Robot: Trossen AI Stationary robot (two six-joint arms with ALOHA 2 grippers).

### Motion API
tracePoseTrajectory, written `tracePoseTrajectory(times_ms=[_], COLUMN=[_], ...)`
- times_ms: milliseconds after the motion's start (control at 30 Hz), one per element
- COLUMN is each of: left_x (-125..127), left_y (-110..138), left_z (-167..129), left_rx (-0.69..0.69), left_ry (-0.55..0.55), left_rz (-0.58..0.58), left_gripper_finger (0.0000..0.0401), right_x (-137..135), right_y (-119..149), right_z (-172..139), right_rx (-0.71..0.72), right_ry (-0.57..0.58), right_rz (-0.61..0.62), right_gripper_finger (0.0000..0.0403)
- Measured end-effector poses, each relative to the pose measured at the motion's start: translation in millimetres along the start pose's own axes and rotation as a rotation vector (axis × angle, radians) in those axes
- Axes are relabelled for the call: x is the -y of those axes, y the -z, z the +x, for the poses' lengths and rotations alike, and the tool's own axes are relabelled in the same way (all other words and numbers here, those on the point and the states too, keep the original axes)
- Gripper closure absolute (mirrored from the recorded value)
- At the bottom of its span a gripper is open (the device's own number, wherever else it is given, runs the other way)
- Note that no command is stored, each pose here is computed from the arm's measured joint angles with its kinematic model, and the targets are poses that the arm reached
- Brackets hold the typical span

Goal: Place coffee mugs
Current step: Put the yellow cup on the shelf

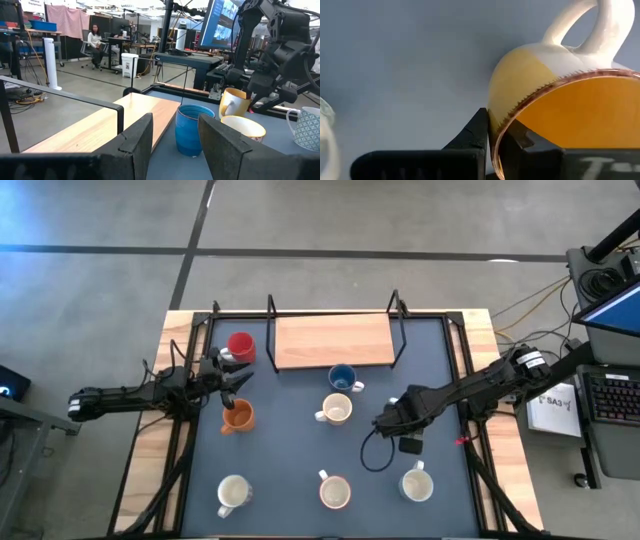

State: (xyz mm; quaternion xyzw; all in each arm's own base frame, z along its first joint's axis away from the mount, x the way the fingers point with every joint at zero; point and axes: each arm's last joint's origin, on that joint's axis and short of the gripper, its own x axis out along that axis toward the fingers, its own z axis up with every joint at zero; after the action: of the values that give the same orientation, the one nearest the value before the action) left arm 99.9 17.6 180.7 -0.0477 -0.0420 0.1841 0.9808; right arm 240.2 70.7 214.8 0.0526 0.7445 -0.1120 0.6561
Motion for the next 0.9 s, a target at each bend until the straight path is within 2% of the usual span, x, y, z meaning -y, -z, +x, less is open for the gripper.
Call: tracePoseTrajectory(times_ms=[333,667,900], left_x=[0.0,0.0,0.0], left_y=[-0.1,0.0,0.0], left_z=[0.0,0.0,0.0], left_rx=[0.001,0.0,0.0], left_ry=[0.0,0.0,0.0], left_rz=[0.0,0.0,0.0], left_gripper_finger=[0.026,0.026,0.026], right_x=[14.5,50.5,82.4], right_y=[-20.1,-43.3,-54.8], right_z=[-28.4,-58.1,-74.5], right_rx=[0.09,0.192,0.285], right_ry=[-0.065,-0.116,-0.042], right_rz=[0.136,0.233,0.258], right_gripper_finger=[0.0391,0.039,0.039])
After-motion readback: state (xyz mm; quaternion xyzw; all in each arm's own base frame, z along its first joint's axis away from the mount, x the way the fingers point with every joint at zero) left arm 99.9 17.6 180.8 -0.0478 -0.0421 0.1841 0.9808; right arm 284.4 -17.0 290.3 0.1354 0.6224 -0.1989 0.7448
